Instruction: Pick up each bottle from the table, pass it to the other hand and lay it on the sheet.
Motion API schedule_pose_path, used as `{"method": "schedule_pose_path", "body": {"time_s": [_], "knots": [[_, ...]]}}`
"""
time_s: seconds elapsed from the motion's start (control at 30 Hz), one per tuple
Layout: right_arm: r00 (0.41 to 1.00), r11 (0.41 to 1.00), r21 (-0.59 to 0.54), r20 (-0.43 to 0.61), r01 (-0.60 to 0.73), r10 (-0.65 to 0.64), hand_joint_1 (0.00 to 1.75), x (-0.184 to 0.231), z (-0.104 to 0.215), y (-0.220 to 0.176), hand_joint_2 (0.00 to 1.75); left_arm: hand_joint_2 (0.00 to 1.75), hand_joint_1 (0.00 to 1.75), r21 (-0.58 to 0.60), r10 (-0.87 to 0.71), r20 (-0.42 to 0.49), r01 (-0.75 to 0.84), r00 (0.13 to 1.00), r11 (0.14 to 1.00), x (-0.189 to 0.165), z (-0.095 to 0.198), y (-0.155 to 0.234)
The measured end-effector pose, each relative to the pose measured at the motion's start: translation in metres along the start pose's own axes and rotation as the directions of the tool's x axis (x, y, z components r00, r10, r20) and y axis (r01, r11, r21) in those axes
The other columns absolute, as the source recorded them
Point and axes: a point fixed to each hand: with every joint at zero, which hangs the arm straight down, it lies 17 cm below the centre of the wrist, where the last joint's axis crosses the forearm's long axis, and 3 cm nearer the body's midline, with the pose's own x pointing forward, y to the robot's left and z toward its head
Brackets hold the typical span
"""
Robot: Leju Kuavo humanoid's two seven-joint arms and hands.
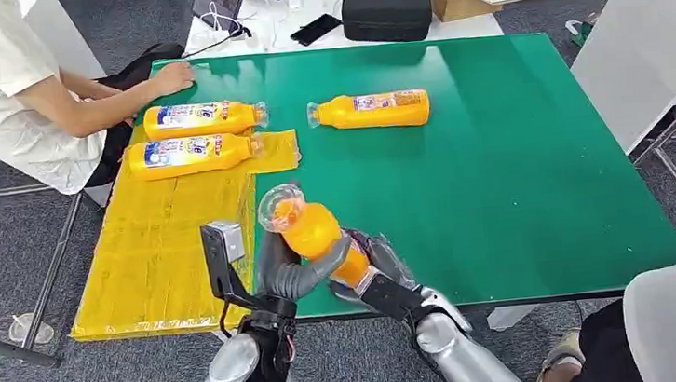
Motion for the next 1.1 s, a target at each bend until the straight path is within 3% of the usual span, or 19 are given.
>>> {"method": "schedule_pose_path", "body": {"time_s": [0.2,0.33,0.4,0.47,0.53,0.57,0.6,0.63,0.73,0.83,0.87,1.1], "knots": [[0.997,0.997,-0.024,0.001,0.071,-0.071,1.29,0.002,-0.002,-0.003,1.75,1.75,1.75,0.035,0.04,-0.017,-0.04,0.999,0.999,-0.009,-0.006,0.006],[0.99,0.989,-0.044,-0.001,0.141,-0.141,1.24,0.002,-0.002,-0.008,1.75,1.75,1.75,0.026,0.067,-0.01,-0.067,0.998,0.997,-0.009,-0.009,0.005],[0.988,0.986,-0.048,-0.001,0.157,-0.157,1.08,0.002,-0.002,-0.009,1.75,1.75,1.75,0.025,0.066,-0.003,-0.066,0.998,0.998,-0.008,-0.01,0.005],[0.983,0.982,-0.053,0.003,0.183,-0.183,1.08,0.003,-0.002,-0.01,1.75,1.75,1.75,0.022,0.056,0.01,-0.056,0.998,0.998,-0.006,-0.012,0.005],[0.979,0.977,-0.055,0.008,0.205,-0.205,0.93,0.005,-0.003,-0.01,1.75,1.75,1.75,0.02,0.046,0.018,-0.046,0.999,0.999,-0.005,-0.013,0.004],[0.978,0.976,-0.057,0.008,0.21,-0.21,0.7,0.005,-0.003,-0.01,1.75,1.75,1.75,0.018,0.042,0.02,-0.042,0.999,0.999,-0.004,-0.014,0.003],[0.977,0.975,-0.058,0.008,0.214,-0.214,0.33,0.005,-0.003,-0.01,1.75,1.75,1.75,0.019,0.041,0.021,-0.041,0.999,0.999,-0.004,-0.015,0.003],[0.976,0.975,-0.059,0.008,0.216,-0.216,0.14,0.005,-0.003,-0.01,1.75,1.75,1.75,0.021,0.038,0.023,-0.038,0.999,0.999,-0.004,-0.015,0.003],[0.973,0.971,-0.063,0.016,0.23,-0.229,0.0,0.007,-0.004,-0.011,1.75,1.75,1.75,0.024,0.036,0.026,-0.037,0.999,0.999,-0.004,-0.017,0.004],[0.97,0.967,-0.072,0.022,0.243,-0.242,0.0,0.008,-0.006,-0.015,1.75,1.75,1.75,0.031,0.041,0.026,-0.042,0.999,0.999,-0.004,-0.017,0.006],[0.969,0.966,-0.073,0.026,0.247,-0.246,0.0,0.01,-0.008,-0.015,0.0,1.75,1.75,0.032,0.041,0.027,-0.042,0.999,0.999,-0.004,-0.017,0.007],[0.977,0.973,-0.086,0.021,0.215,-0.214,0.0,0.011,-0.014,-0.018,0.0,1.75,1.75,0.037,-0.009,0.069,0.007,0.998,0.999,0.004,-0.014,0.008]]}}
